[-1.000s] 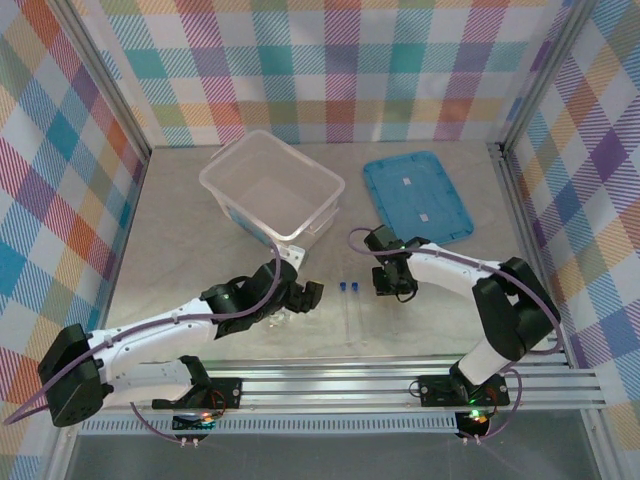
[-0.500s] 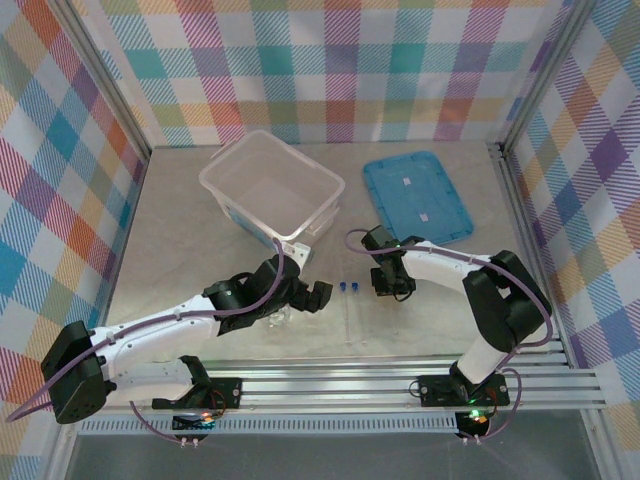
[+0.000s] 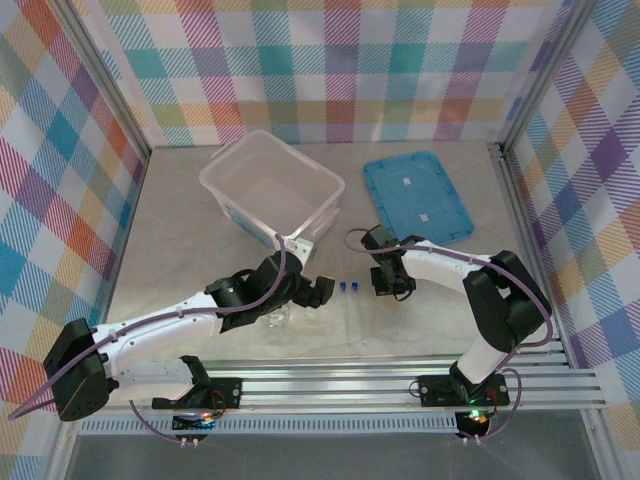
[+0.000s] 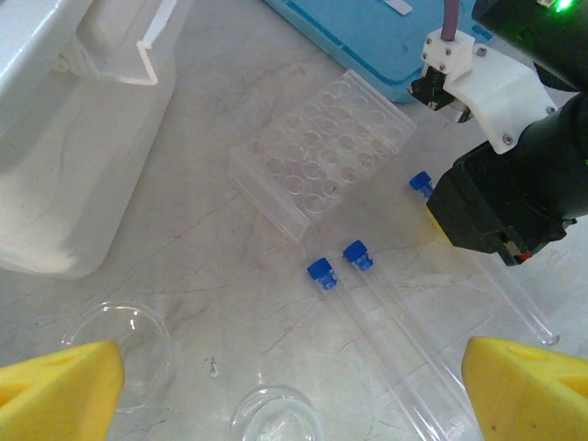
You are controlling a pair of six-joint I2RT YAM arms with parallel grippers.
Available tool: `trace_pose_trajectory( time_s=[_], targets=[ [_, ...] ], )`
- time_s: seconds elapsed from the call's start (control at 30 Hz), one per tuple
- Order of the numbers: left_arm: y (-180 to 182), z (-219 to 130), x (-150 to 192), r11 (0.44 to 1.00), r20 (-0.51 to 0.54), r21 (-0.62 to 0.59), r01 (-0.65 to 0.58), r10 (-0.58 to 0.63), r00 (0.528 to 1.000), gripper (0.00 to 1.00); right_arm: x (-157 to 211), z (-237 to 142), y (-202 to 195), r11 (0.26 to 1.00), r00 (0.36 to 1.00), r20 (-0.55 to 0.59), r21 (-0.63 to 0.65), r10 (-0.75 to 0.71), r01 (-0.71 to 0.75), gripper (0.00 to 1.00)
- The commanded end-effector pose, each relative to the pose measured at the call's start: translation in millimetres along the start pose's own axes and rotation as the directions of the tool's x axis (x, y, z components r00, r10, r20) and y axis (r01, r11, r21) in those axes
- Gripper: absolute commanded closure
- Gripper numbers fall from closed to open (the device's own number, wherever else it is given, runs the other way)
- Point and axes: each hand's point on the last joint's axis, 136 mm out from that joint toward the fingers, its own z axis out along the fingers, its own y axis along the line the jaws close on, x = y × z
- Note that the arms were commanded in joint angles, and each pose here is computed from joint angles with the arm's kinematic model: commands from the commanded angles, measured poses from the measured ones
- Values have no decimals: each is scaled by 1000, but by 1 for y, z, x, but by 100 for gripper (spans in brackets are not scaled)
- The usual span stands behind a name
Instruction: Organize the chemistry lab equipment
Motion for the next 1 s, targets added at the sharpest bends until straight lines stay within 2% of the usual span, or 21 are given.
trace_pose_trajectory(
  time_s=[0.0, 0.13, 0.27, 0.43, 0.67, 0.97],
  targets=[
    [-8, -3, -16, 1000, 30, 18, 4, -5, 1000, 6, 1, -2, -2, 1000, 1000, -12, 7, 3, -3, 87],
    [-8, 2, -16, 1000, 11, -2, -3, 4, 1000, 6, -1, -14, -2, 1000, 1000, 16, -14, 17, -17, 88],
    [-15, 8, -15, 1000, -20, 21, -4, 4, 1000, 7, -5, -43, -5, 998, 995, 87, -53, 42, -38, 88],
    [-28, 8, -24, 996, 1, 85, 35, -35, 999, 9, -16, -85, -9, 993, 977, 198, -105, 78, -58, 88],
    [-57, 17, -26, 971, -33, 217, 104, -99, 994, 13, -38, -137, -18, 981, 917, 365, -162, 159, -106, 89],
    [-80, 17, -34, 912, -13, 358, 199, -208, 978, 17, -65, -180, 5, 941, 869, 432, -325, 240, -99, 89]
  ],
)
